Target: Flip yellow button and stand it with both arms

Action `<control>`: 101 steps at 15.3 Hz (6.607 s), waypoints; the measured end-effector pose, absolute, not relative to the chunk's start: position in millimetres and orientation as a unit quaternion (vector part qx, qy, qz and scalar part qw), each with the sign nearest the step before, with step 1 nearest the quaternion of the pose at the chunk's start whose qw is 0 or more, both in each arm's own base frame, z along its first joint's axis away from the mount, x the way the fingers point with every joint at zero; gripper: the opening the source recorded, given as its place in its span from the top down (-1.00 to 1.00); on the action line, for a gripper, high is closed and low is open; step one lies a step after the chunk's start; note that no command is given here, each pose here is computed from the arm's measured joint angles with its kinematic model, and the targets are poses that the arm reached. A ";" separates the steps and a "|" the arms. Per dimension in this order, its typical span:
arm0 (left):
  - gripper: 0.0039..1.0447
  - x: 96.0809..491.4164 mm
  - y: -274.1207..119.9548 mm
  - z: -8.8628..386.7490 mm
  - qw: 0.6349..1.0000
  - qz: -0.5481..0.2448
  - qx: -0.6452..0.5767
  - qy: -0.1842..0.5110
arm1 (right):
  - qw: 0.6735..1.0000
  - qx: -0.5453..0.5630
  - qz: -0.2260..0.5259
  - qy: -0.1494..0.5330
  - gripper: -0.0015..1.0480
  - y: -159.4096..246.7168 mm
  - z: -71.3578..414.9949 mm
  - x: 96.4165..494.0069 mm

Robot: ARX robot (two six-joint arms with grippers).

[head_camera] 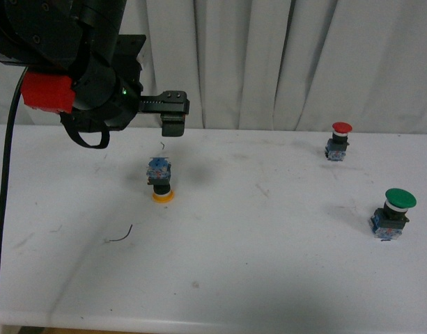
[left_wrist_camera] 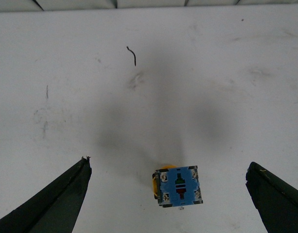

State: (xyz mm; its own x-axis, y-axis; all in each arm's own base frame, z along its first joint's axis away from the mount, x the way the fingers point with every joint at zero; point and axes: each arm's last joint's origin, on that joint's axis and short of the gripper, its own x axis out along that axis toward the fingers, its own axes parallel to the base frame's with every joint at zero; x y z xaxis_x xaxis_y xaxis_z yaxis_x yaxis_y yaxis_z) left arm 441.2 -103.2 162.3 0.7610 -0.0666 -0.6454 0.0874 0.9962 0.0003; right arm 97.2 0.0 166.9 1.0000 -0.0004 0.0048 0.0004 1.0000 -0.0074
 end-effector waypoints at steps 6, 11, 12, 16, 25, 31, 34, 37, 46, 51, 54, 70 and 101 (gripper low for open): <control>-0.88 442.8 -106.0 142.7 0.921 -0.037 0.021 0.388 | 1.000 -0.004 0.000 -0.002 -0.87 0.0 166.9 97.2; -0.88 446.7 -119.0 126.7 0.912 -0.050 -0.002 0.408 | 1.000 -0.004 0.000 -0.002 -0.87 0.0 166.9 97.2; -0.88 446.7 -121.9 123.9 0.910 -0.051 0.000 0.411 | 1.000 -0.004 0.000 -0.002 -0.87 0.0 166.9 97.2; -0.88 447.9 -125.9 112.3 0.909 -0.038 0.012 0.414 | 1.000 -0.004 0.000 -0.002 -0.87 0.0 166.9 97.2; -0.33 451.7 -131.6 108.8 0.911 -0.039 0.021 0.411 | 1.000 -0.004 0.000 -0.002 -0.87 0.0 166.9 97.2; 0.36 451.5 -131.7 108.4 0.909 -0.042 0.021 0.414 | 1.000 -0.004 0.000 -0.002 -0.87 0.0 166.9 97.2; 0.37 446.7 -130.7 122.4 0.917 -0.052 0.017 0.395 | 1.000 -0.004 0.000 -0.002 -0.87 0.0 166.9 97.2; 0.38 419.0 -129.2 176.4 0.943 -0.085 0.014 0.323 | 1.000 -0.004 0.000 -0.002 -0.87 0.0 166.9 97.2; 0.39 258.6 -73.6 253.1 0.969 -0.157 -0.024 0.187 | 1.000 -0.004 0.000 -0.002 -0.87 0.0 166.9 97.2; 0.39 251.6 -46.1 227.8 0.940 -0.247 -0.175 0.157 | 1.000 -0.004 0.000 -0.002 -0.87 0.0 166.9 97.2; 0.39 253.8 -24.7 205.8 0.892 -0.299 -0.321 0.113 | 1.000 -0.004 0.000 -0.002 -0.87 0.0 166.9 97.2; 0.40 230.7 -52.7 197.0 0.810 -0.414 -0.401 0.107 | 0.991 0.056 0.120 -0.007 -0.87 -5.4 181.8 116.3; 0.40 238.7 -58.4 182.5 0.811 -0.402 -0.405 0.132 | 0.646 0.536 0.471 0.272 -0.87 162.5 188.3 302.1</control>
State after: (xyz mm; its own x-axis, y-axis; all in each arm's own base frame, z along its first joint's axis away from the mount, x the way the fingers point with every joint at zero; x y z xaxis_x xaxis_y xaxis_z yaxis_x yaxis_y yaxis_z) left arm 238.7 -58.4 182.5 0.6416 -0.7589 0.1113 0.5449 0.3490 -0.7624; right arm 302.1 162.5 188.3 0.4075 0.9002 0.1533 -0.3169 -0.0181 0.9483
